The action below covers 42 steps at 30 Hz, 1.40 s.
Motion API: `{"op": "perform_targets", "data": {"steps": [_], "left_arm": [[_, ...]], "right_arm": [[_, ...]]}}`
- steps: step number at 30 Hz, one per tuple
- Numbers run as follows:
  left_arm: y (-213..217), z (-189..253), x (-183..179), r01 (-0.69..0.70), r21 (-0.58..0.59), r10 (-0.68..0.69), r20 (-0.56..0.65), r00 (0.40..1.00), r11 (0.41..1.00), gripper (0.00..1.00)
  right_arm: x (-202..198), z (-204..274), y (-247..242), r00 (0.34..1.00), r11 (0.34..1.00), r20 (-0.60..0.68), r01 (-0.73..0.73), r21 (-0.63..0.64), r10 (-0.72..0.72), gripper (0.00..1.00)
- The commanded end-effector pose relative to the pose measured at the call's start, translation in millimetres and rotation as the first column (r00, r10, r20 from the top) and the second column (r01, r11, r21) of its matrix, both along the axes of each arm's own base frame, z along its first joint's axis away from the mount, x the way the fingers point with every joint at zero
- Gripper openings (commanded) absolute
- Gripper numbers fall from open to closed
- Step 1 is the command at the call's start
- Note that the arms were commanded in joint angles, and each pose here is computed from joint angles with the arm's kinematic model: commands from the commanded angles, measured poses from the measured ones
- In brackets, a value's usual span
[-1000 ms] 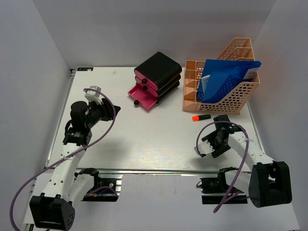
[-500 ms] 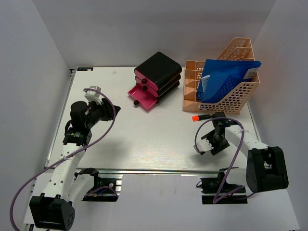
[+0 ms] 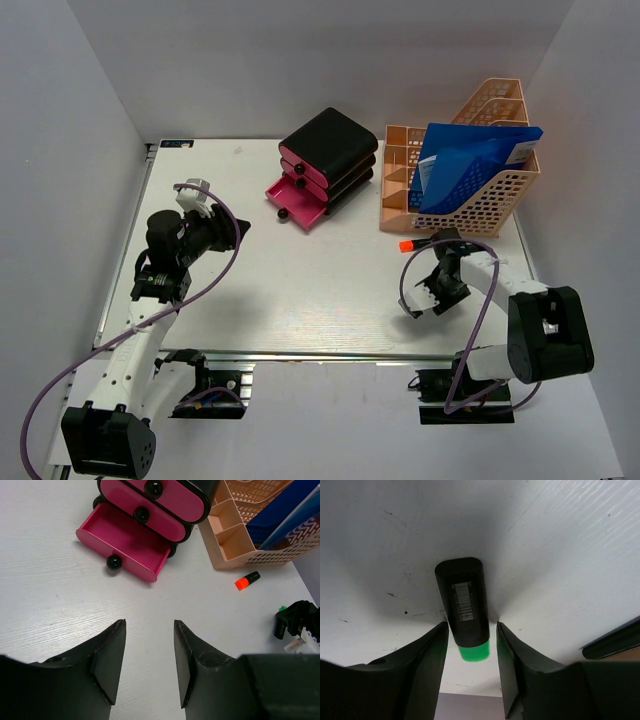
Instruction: Organize the desk
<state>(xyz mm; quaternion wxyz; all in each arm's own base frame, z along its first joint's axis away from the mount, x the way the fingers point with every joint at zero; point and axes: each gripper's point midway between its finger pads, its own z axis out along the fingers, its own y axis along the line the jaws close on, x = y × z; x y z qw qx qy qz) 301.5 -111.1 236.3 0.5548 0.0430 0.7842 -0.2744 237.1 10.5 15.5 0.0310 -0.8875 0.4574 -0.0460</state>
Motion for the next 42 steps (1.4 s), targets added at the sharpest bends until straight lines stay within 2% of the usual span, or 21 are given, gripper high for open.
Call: {"op": "perform_targets", "data": {"steps": [1,5,11,13,17,21,23,27,31,33,35,36,40,42], "left_arm": [[1,5,1,-0.006,0.014,0.006,0.013,1.0,1.0,0.53],[2,2,2,-0.014,0.017,0.013,0.006,1.0,1.0,0.53],[3,1,2,-0.018,0.019,0.018,0.005,1.0,1.0,0.53],[3,2,2,-0.018,0.019,0.018,0.007,1.0,1.0,0.53],[3,3,2,-0.017,0.02,0.017,0.009,1.0,1.0,0.53],[-1,4,0,0.005,0.008,-0.005,0.013,1.0,1.0,0.53],[-4,7,-2,0.026,0.001,-0.026,0.034,0.999,1.0,0.53],[-4,12,-4,0.03,0.004,-0.03,0.061,0.998,1.0,0.54],[2,15,-5,-0.006,0.018,0.005,0.09,0.996,1.0,0.54],[5,17,-5,-0.022,0.019,0.02,0.102,0.995,1.0,0.54],[6,17,-6,-0.027,0.017,0.024,0.109,0.994,0.999,0.54],[8,15,-5,-0.04,0.028,0.037,0.11,0.993,0.999,0.54],[22,16,-3,-0.118,0.044,0.112,0.125,0.986,0.992,0.54],[30,19,-4,-0.165,0.046,0.157,0.146,0.977,0.985,0.55]], "right_arm": [[10,6,7,0.962,0.959,-0.036,-0.273,-0.072,0.271,0.48],[7,5,11,0.966,0.964,-0.066,-0.253,-0.082,0.248,0.4],[-1,2,13,0.965,0.96,-0.088,-0.255,-0.114,0.246,0.36],[-4,4,16,0.967,0.964,-0.091,-0.246,-0.105,0.237,0.23],[-2,24,46,0.977,0.98,-0.071,-0.201,0.002,0.201,0.08],[1,48,90,0.991,0.98,-0.05,-0.113,0.164,0.122,0.02],[-1,54,112,0.994,0.966,-0.099,-0.019,0.257,0.046,0.0],[0,87,165,0.952,0.882,-0.239,0.272,0.385,-0.19,0.0],[5,105,203,0.899,0.79,-0.316,0.424,0.443,-0.305,0.0],[19,113,221,0.858,0.715,-0.326,0.512,0.476,-0.397,0.0],[34,120,243,0.83,0.671,-0.347,0.558,0.489,-0.437,0.0],[36,123,257,0.794,0.628,-0.379,0.608,0.487,-0.475,0.0],[59,133,308,0.758,0.547,-0.427,0.651,0.526,-0.492,0.0],[71,141,329,0.766,0.509,-0.408,0.638,0.578,-0.497,0.0]]}}
